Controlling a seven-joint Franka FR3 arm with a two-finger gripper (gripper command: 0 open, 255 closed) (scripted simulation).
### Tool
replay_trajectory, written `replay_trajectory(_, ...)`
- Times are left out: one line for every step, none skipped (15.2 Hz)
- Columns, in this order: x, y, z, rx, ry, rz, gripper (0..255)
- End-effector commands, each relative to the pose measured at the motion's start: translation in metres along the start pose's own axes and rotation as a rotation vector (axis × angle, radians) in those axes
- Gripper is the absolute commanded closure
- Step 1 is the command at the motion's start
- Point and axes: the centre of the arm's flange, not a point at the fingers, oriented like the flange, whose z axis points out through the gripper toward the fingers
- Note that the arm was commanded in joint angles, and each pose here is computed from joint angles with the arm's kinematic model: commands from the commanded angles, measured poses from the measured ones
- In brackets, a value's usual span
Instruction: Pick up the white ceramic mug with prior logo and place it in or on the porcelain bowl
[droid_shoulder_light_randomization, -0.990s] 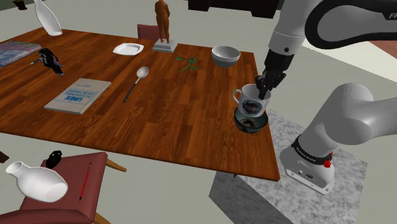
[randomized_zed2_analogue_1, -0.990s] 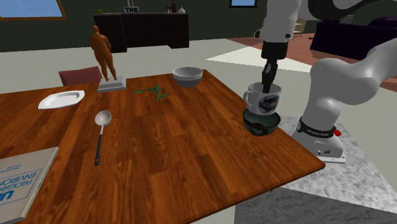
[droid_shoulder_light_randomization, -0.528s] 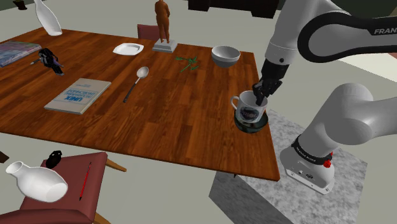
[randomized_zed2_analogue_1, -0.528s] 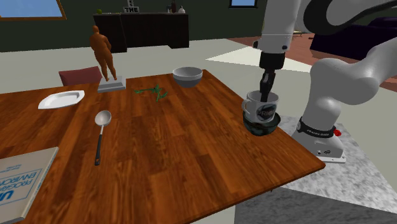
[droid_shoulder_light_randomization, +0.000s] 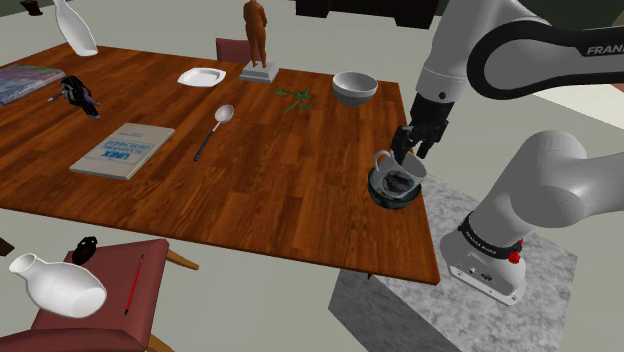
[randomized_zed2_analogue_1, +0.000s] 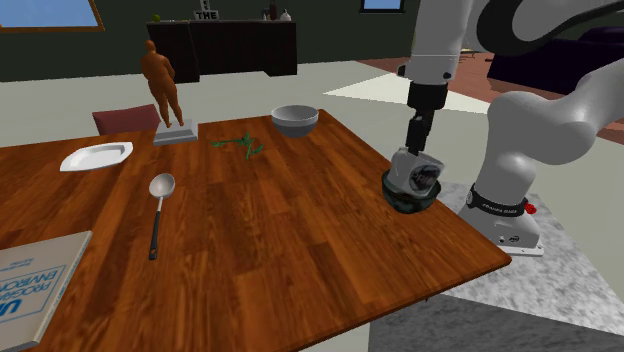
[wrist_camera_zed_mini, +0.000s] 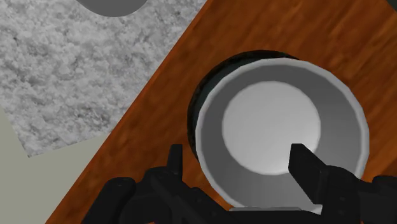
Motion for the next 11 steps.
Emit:
replay_trajectory(0.000, 0.000, 0.000, 0.000, 0.000, 0.000, 0)
replay_trajectory(0.000, 0.000, 0.000, 0.000, 0.000, 0.000, 0)
replay_trajectory(0.000, 0.000, 0.000, 0.000, 0.000, 0.000, 0)
replay_trajectory(0.000, 0.000, -0.013, 0.000, 0.000, 0.000, 0)
replay_trajectory(0.000, 0.000, -0.026, 0.000, 0.000, 0.000, 0)
replay_trajectory(0.000, 0.000, -0.040, 0.000, 0.000, 0.000, 0)
replay_trajectory(0.000, 0.000, -0.050, 0.000, 0.000, 0.000, 0)
replay_trajectory(0.000, 0.000, -0.050, 0.000, 0.000, 0.000, 0)
replay_trajectory(0.000, 0.000, -0.050, 0.000, 0.000, 0.000, 0)
replay_trajectory(0.000, 0.000, -0.050, 0.000, 0.000, 0.000, 0)
replay_trajectory(0.000, 0.000, -0.050, 0.000, 0.000, 0.000, 0)
